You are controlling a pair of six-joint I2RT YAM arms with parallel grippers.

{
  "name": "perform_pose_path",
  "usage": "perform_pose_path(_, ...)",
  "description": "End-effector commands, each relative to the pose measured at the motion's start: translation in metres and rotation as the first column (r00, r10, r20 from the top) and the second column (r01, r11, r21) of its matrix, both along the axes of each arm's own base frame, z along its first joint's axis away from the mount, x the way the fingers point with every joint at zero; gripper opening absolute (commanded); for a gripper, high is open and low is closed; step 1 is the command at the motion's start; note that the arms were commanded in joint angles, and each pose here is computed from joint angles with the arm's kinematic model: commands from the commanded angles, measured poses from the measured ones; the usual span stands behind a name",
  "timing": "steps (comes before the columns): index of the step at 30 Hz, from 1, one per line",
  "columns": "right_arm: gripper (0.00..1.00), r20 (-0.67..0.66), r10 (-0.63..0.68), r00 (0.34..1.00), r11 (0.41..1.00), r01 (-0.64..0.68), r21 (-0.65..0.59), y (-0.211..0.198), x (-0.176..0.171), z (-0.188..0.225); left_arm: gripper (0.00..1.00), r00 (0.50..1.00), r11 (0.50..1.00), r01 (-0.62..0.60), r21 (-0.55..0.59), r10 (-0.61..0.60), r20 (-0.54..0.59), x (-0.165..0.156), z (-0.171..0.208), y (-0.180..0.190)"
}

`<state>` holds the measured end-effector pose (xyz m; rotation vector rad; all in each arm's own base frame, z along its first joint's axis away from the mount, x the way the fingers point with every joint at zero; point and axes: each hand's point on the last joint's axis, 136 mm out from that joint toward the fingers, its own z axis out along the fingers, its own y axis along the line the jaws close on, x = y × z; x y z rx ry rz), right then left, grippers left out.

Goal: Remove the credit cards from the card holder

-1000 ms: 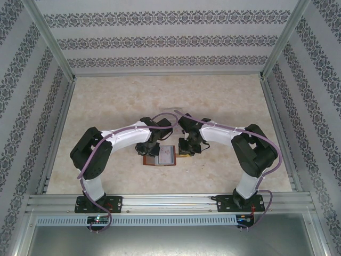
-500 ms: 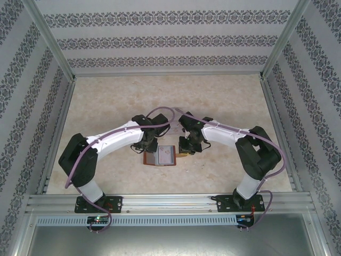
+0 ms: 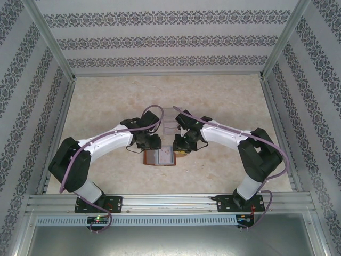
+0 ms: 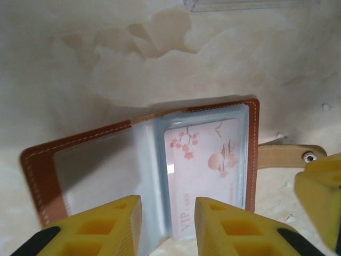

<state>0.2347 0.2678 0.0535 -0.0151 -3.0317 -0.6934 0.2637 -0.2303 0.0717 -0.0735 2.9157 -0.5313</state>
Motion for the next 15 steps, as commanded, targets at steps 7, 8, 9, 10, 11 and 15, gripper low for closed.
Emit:
perform_pose_path(7,0.3,-0.03,0.014,0.999,1.0,-0.013,0.018,0.022,0.001,-0.009,0.31,0.999,0.983,-0.031,-0.18,0.024,-0.041,0.004,-0.007,-0.023)
perform_pose_path(8,0.3,-0.029,0.017,0.999,1.0,-0.016,0.018,0.023,0.002,-0.01,0.31,0.999,0.983,-0.032,-0.179,0.024,-0.045,0.003,-0.008,-0.023)
perform_pose_path(9,0.3,-0.031,0.017,0.999,1.0,-0.016,0.017,0.024,0.002,-0.011,0.31,0.998,0.984,-0.035,-0.174,0.026,-0.053,0.003,-0.011,-0.022)
perform_pose_path(10,0.3,-0.032,0.021,0.999,1.0,-0.021,0.015,0.025,0.003,-0.012,0.3,0.998,0.985,-0.036,-0.17,0.027,-0.055,0.002,-0.012,-0.022)
perform_pose_path(11,0.29,-0.032,0.022,0.999,1.0,-0.022,0.015,0.027,0.003,-0.013,0.29,0.998,0.986,-0.036,-0.164,0.027,-0.058,0.002,-0.014,-0.021)
perform_pose_path(15,0.28,-0.039,0.027,0.999,1.0,-0.027,0.01,0.029,0.004,-0.017,0.28,0.997,0.99,-0.034,-0.137,0.024,-0.074,-0.001,-0.021,-0.017)
